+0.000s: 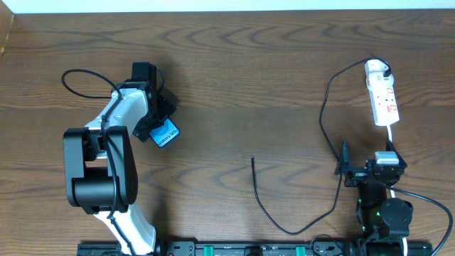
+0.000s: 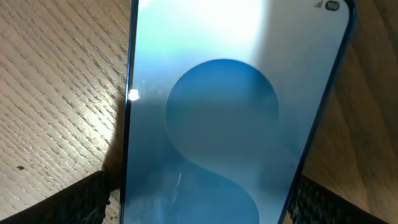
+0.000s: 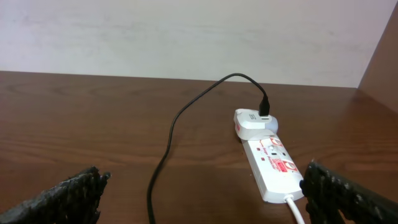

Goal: Plug charger to phone and switch on socket

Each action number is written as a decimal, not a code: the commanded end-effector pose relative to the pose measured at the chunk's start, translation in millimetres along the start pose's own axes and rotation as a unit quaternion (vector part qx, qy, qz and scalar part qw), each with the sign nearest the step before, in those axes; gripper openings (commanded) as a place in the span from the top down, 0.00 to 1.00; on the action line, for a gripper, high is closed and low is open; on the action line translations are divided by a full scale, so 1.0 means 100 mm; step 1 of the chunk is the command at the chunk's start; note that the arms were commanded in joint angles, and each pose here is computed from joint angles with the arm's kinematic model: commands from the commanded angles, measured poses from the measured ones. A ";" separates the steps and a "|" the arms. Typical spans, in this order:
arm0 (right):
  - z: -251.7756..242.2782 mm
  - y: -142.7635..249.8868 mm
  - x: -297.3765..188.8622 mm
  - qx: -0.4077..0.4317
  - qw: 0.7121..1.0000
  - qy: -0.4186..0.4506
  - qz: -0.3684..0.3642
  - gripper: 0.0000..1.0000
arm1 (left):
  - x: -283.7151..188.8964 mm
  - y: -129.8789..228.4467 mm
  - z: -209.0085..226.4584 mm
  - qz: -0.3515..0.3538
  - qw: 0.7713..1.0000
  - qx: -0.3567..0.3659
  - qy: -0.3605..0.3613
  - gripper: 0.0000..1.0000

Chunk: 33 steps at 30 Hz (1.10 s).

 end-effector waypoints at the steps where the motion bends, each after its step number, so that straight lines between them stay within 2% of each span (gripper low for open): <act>1: 0.00 0.00 0.00 -0.006 1.000 -0.001 -0.001 0.01 | 0.09 0.04 0.05 0.022 1.000 -0.013 -0.008 0.10; 8: 0.00 0.00 0.00 -0.006 1.000 -0.001 -0.001 0.01 | 0.15 0.00 0.16 0.035 0.999 -0.025 -0.024 0.10; 33: 0.00 0.00 0.00 -0.006 1.000 -0.001 -0.001 0.01 | 0.38 0.11 0.12 0.098 0.995 -0.029 -0.010 0.10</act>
Point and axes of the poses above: each gripper's point midway between its finger pads, its own x axis out along the fingers, its own z axis along the line the jaws close on, y = z × x, the point moved 9 cm from there along -x, back along the fingers
